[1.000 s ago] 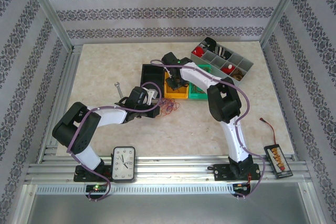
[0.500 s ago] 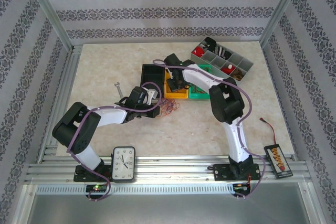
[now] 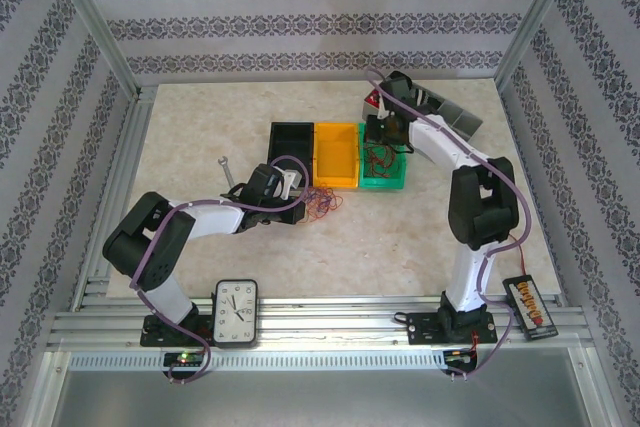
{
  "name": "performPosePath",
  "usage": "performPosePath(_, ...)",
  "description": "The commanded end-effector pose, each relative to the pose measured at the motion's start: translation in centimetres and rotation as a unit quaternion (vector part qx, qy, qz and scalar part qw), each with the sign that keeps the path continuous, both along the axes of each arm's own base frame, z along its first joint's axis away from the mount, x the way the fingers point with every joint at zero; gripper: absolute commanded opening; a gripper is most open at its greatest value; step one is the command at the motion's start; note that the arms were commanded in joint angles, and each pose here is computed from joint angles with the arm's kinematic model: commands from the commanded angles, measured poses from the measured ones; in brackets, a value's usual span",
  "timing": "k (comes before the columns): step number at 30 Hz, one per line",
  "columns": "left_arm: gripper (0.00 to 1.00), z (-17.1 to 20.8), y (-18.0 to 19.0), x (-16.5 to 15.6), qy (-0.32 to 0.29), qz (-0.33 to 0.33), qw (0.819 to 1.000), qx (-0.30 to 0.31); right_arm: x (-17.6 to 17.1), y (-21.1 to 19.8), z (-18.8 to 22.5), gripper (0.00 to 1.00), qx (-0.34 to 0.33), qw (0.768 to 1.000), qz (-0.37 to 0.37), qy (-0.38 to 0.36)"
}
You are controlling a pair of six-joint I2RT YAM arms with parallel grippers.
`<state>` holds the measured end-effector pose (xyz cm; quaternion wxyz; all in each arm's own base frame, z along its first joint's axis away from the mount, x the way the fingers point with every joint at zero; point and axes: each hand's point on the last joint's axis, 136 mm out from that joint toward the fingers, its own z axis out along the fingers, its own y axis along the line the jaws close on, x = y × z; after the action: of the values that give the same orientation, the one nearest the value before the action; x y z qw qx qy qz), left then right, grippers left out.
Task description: Untangle the cables
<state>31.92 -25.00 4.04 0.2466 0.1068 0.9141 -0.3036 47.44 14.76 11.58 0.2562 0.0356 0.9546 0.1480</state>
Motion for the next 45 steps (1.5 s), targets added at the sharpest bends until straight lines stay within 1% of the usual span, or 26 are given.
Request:
performPosePath(1, 0.0, 0.3, -0.3, 0.2, -0.001, -0.006, 1.0, -0.001, -0.6, -0.5, -0.6, 0.03, 0.038, 0.999, -0.029, 0.01)
performPosePath(5, 0.0, 0.3, -0.4, 0.2, -0.001, -0.008, 1.0, -0.002, -1.0, -1.5, -2.7, 0.04, 0.037, 0.998, -0.045, 0.031)
performPosePath(11, 0.0, 0.4, -0.4, 0.2, -0.002, -0.009, 1.0, -0.002, -1.4, -0.8, -6.1, 0.04, 0.026, 0.997, -0.04, 0.062)
performPosePath(16, 0.0, 0.7, -0.4, 0.1, -0.004, -0.011, 1.0, -0.003, -1.4, -0.6, -7.8, 0.05, 0.02, 0.996, -0.043, 0.077)
performPosePath(19, 0.0, 0.8, -0.4, 0.0, -0.004, -0.014, 1.0, -0.002, -1.5, -0.6, -8.0, 0.06, 0.02, 0.996, -0.045, 0.08)
performPosePath(23, 0.0, 0.9, -0.5, -0.1, -0.004, -0.016, 1.0, -0.002, -1.2, -0.3, -6.3, 0.1, 0.03, 0.997, -0.044, 0.061)
performPosePath(31, 0.0, 1.0, -0.6, -0.2, -0.005, -0.021, 1.0, -0.006, -0.9, -1.1, 0.0, 0.3, 0.033, 0.998, -0.056, -0.01)
performPosePath(34, 0.0, 1.0, -0.6, -0.3, -0.005, -0.021, 1.0, -0.008, -1.3, -1.5, 1.5, 0.34, 0.03, 0.997, -0.06, -0.028)
performPosePath(38, 0.0, 1.0, -0.7, -0.4, -0.004, -0.025, 1.0, -0.009, -2.2, -1.8, 3.0, 0.34, 0.019, 0.997, -0.06, -0.048)
performPosePath(41, 0.0, 1.0, -0.8, -0.6, -0.004, -0.031, 0.999, -0.013, -4.0, 0.4, 3.9, 0.34, 0.031, 0.998, -0.019, -0.058)
performPosePath(45, 0.0, 1.2, -1.0, -0.9, 0.0, -0.04, 0.999, -0.019, -8.5, 6.1, 2.7, 0.35, 0.04, 0.994, 0.09, -0.039)
